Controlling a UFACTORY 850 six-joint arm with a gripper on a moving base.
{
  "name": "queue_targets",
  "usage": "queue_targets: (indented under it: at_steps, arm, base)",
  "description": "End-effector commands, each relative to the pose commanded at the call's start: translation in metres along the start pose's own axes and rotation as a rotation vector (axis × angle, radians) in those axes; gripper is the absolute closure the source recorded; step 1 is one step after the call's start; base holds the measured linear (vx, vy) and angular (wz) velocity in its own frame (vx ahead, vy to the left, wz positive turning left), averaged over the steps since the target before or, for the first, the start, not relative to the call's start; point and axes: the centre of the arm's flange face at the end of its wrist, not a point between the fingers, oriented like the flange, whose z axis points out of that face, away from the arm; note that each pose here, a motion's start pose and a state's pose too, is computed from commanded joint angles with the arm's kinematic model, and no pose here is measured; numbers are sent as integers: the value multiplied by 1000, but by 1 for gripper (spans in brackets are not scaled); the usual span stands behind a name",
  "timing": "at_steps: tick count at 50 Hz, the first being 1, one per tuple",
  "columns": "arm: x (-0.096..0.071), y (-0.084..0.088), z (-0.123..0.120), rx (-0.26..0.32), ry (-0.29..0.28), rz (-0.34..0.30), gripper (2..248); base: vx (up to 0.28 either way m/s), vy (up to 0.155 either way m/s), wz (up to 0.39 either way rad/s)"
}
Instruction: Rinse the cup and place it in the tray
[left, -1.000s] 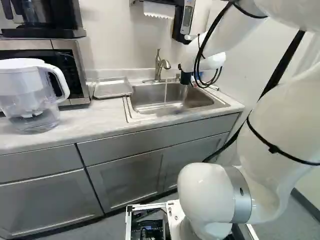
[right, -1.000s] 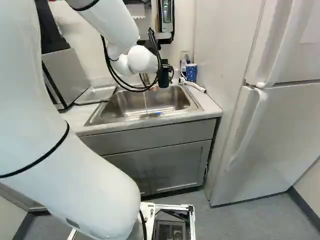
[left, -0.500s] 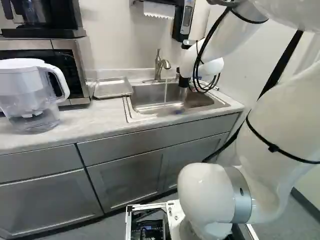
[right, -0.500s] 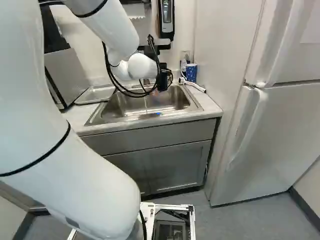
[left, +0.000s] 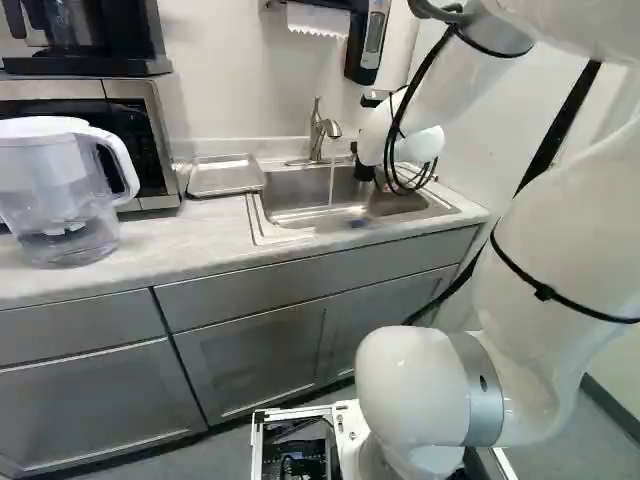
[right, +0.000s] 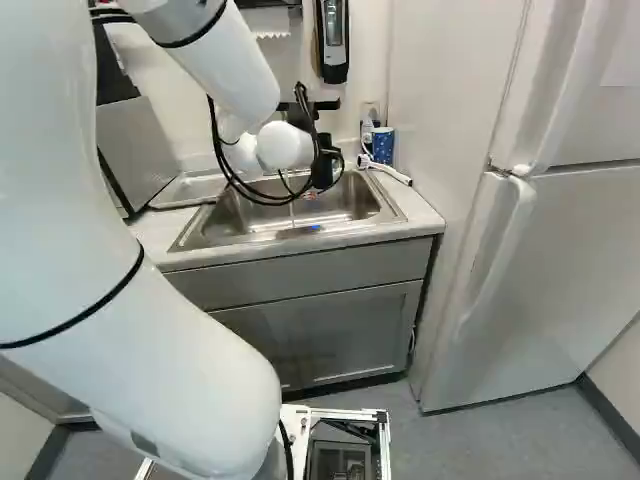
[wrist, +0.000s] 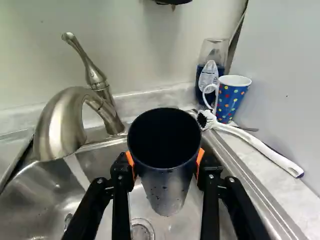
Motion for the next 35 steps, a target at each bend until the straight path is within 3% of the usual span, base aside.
queue_targets:
  at_steps: [35]
  arm:
    - [-31,-28,9,70,-12,-9,124]
  base:
    - [0,0,0]
